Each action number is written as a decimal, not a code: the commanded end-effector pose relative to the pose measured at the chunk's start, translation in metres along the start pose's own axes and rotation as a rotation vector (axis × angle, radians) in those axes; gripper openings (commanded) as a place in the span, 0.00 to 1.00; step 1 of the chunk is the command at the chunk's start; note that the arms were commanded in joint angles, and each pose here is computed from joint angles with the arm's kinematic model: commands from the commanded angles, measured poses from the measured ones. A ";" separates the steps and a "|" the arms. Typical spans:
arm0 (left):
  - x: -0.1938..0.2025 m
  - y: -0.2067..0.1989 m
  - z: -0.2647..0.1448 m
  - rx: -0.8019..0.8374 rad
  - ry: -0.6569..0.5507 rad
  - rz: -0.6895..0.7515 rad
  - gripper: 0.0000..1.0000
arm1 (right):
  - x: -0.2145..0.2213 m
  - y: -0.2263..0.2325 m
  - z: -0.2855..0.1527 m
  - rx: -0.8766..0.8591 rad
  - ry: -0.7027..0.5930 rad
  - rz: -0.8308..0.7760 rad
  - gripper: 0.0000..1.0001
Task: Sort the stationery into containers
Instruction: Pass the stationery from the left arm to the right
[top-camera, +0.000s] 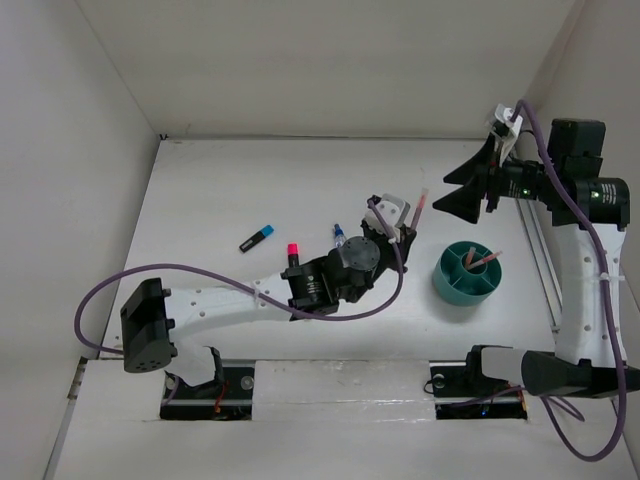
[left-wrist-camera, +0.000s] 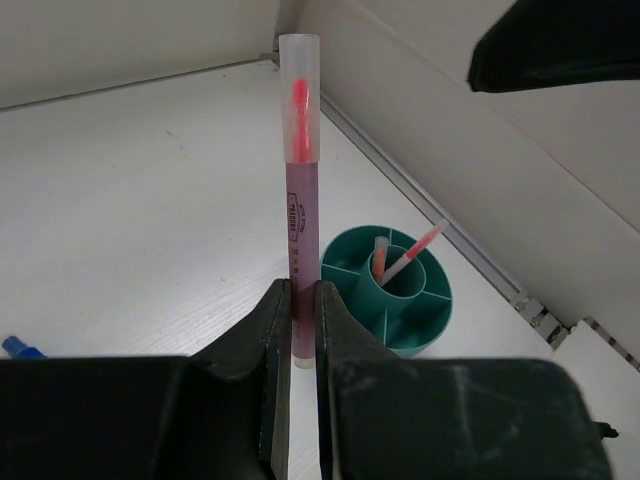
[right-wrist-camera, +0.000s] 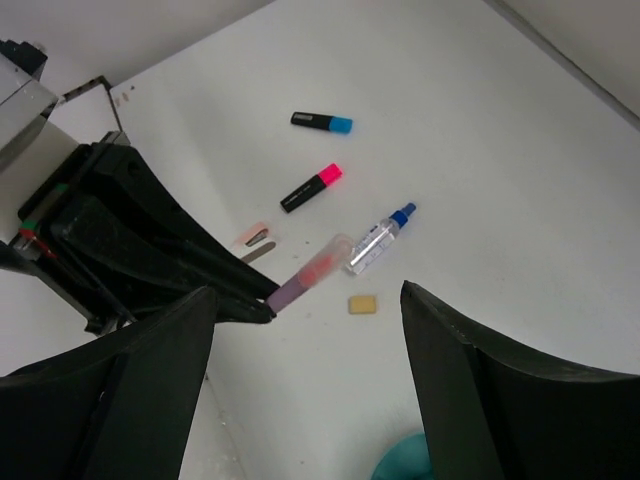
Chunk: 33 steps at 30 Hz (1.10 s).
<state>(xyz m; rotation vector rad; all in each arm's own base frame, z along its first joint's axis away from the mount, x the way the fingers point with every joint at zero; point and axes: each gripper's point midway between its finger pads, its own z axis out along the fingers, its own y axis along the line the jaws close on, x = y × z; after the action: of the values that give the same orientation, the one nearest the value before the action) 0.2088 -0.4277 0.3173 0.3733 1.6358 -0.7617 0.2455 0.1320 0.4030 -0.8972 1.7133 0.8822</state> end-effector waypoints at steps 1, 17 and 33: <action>-0.042 -0.016 -0.012 0.099 -0.117 -0.030 0.00 | -0.013 -0.003 0.008 -0.003 -0.038 -0.011 0.80; -0.039 -0.022 -0.008 0.128 -0.141 -0.056 0.00 | 0.000 -0.002 0.022 -0.063 -0.008 0.051 0.65; -0.044 -0.028 -0.009 0.157 -0.165 -0.072 0.00 | 0.001 0.006 0.025 -0.136 -0.023 0.076 0.45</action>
<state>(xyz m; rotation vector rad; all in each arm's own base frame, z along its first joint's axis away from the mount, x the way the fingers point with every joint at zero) 0.1988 -0.4383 0.3323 0.3985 1.5301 -0.8822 0.2533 0.1498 0.3895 -0.8738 1.7532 1.0275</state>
